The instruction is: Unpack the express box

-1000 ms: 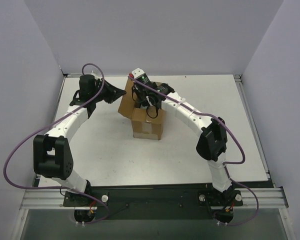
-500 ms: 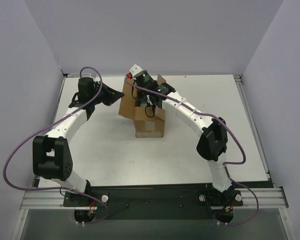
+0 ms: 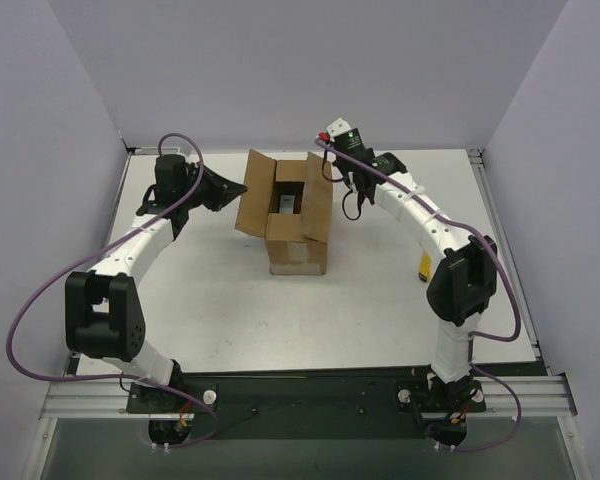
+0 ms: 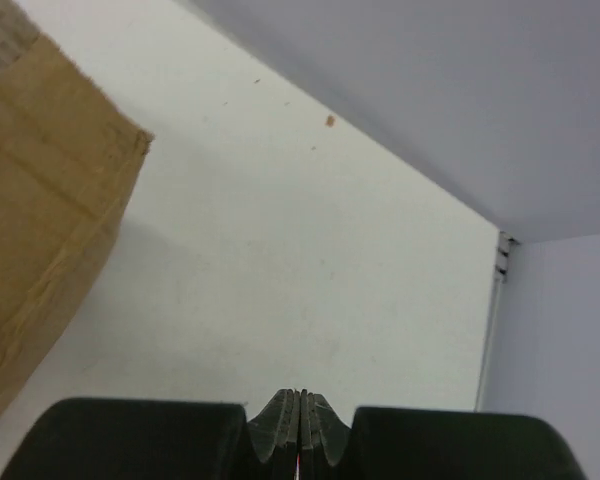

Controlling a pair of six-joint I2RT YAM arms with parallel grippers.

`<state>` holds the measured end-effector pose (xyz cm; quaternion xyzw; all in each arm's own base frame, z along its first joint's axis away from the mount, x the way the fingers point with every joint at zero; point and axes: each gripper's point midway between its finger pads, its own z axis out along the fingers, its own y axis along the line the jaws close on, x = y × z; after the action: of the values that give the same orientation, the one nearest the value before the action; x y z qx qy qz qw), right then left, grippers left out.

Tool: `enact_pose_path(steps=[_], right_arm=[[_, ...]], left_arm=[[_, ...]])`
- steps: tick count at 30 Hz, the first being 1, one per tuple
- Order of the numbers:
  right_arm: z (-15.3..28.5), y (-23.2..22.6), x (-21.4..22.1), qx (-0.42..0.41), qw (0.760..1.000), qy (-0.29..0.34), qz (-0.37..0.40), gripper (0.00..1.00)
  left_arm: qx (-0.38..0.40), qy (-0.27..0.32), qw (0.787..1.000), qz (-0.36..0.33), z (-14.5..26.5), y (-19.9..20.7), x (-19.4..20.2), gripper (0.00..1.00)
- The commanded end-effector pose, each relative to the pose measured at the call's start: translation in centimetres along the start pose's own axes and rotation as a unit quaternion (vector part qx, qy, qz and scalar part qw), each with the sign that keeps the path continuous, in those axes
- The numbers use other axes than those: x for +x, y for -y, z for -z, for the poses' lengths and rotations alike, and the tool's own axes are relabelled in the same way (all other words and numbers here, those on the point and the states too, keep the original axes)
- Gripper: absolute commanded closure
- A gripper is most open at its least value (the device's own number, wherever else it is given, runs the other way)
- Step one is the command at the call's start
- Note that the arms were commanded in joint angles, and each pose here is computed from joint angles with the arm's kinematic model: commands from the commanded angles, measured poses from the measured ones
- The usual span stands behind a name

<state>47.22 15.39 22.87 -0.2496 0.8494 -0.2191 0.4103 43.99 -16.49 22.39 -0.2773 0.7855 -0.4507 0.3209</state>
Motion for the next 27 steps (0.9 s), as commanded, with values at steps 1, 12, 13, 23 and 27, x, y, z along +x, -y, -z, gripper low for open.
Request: enact_pose_path(steps=[1,12,13,23,27], right_arm=[[1.1,-4.7,1.9,-0.103,0.994,-0.028,-0.031,1.00],[7.0,-2.3,-11.1,-0.098,0.978,0.142,-0.113,0.89],[7.8,-3.7,-11.7,-0.130,0.973,0.154,-0.109,0.85],[7.0,-16.8,-9.7,-0.260,0.958,0.100,-0.065,0.88],[6.0,-15.3,-8.6,-0.219,0.970,0.084,-0.060,0.95]], left_arm=[[0.023,0.027,0.999,-0.020,0.2,1.4,-1.6,1.00],[0.036,0.023,0.998,-0.045,-0.3,2.5,-1.8,1.00],[0.035,0.023,0.998,-0.045,-0.3,2.4,-1.8,1.00],[0.042,0.020,0.998,-0.048,-0.7,2.8,-1.5,1.00],[0.039,0.018,0.998,-0.047,-0.9,2.7,-1.5,1.00]])
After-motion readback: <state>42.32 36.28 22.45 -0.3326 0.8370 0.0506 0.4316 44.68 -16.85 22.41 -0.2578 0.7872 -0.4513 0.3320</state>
